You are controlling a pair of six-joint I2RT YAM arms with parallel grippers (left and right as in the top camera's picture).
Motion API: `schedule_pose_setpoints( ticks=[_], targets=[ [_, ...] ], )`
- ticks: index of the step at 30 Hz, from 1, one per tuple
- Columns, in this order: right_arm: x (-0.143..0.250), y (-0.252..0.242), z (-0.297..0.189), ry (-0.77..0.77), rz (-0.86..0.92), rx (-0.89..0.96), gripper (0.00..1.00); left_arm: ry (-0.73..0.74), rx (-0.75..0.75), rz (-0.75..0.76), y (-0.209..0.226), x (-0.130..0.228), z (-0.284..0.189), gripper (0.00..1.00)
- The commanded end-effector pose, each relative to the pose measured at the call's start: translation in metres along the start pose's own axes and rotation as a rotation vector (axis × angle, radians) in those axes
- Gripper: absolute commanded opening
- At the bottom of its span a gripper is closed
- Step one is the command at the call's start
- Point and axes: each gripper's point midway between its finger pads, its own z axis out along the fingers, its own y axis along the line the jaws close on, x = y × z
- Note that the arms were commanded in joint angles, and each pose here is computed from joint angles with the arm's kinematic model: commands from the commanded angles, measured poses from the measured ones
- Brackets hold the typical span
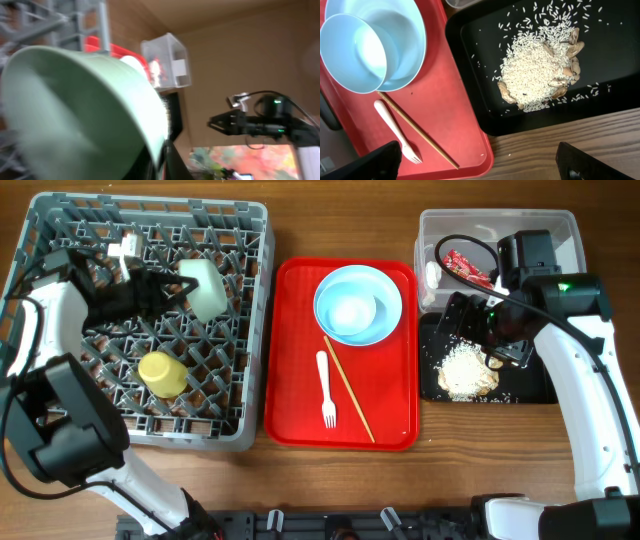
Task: Sort waste into correct bins and load items into the dishwasher rack
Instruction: 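Grasp the light blue bowl with the left gripper and place it in the rack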
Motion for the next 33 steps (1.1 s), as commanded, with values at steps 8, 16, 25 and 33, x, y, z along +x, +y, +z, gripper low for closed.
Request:
schedule_pose_setpoints(
  ticks=[8,16,25,33],
  targets=[
    [-0.002,0.0,-0.006,-0.021,-0.006,-0.003,1.0,-0.174,-0.138,-0.207,0.049,-0.007,-0.086,1.0],
    [0.001,-0.01,-0.006,-0.015,0.035,0.047,1.0,0.054,-0.489,0.233,-0.045,0.009,0.03,1.0],
    [0.0,-0.052,-0.011,0.014,0.2,0.113,1.0,0.146,-0.687,0.787,-0.088,0.068,0.226,1.0],
    [0.0,-0.051,-0.011,0.014,0.176,0.112,1.0,0.414,-0.734,0.772,0.004,0.146,0.298,0.75]
  ],
)
